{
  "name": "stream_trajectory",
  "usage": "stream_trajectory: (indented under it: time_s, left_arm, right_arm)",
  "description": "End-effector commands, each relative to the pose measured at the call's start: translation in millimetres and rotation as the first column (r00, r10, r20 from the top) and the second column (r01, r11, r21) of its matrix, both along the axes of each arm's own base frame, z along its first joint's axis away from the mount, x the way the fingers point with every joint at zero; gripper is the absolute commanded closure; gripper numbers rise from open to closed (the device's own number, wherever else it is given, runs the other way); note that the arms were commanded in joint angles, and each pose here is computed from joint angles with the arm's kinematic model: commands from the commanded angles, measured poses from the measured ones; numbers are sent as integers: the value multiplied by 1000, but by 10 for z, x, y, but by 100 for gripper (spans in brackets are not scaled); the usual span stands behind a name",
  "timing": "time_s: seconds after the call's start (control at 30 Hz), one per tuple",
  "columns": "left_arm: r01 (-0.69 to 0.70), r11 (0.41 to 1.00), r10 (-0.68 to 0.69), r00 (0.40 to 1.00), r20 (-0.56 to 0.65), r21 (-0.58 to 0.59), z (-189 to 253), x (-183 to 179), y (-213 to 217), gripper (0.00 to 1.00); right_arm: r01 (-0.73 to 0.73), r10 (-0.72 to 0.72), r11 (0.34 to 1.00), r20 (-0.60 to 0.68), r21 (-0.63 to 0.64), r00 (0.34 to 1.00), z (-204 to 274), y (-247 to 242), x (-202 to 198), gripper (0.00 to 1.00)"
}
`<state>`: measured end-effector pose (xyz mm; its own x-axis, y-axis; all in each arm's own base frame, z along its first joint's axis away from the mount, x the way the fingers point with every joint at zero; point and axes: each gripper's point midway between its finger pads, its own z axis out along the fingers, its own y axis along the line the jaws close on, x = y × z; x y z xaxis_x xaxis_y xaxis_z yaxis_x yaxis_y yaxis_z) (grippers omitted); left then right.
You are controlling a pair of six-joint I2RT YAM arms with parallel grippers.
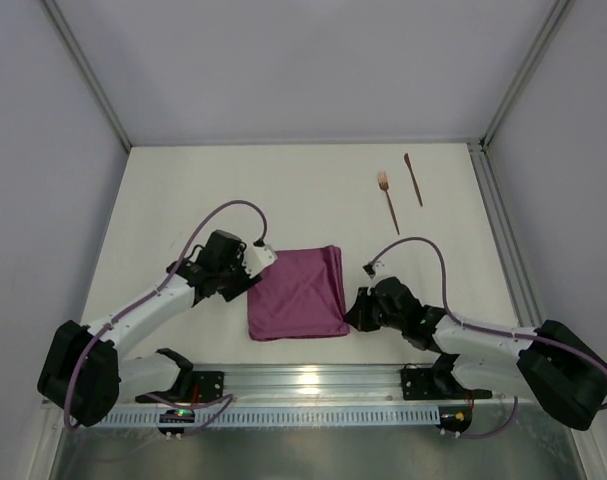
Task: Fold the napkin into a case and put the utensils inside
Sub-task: Pick up the lower triangle-folded napkin from the center of the board.
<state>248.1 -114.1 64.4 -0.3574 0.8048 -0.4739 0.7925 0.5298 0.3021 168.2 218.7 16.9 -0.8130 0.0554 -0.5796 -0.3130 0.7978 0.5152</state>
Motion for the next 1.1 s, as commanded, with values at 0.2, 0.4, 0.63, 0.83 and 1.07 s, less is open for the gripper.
stream_trajectory:
  time_s: [0.2, 0.4, 0.63, 0.83, 1.07]
  left_arm:
    - [442, 875, -454, 891, -19, -196, 307, -639, -571, 43]
    - [743, 666, -741, 669, 56, -63, 143, -1281, -555, 28]
    - [819, 569, -821, 571, 3, 72, -219, -1356, -482, 27]
    - [834, 544, -839, 543, 37, 98, -336, -1336, -503, 28]
    - [779, 610, -792, 602, 103, 143, -388, -1116, -590, 40]
  right_arm:
    - [129, -128, 990, 12, -53, 992, 279, -268, -176, 52]
    - [68, -68, 998, 226, 8, 972, 955, -181, 79, 36]
    - [-6, 16, 1000, 336, -31, 942, 1205, -73, 234, 36]
    - [-19, 34, 999, 319, -50, 947, 1086, -33, 250, 36]
    - [-62, 74, 997, 326, -47, 942, 1074, 27, 240, 36]
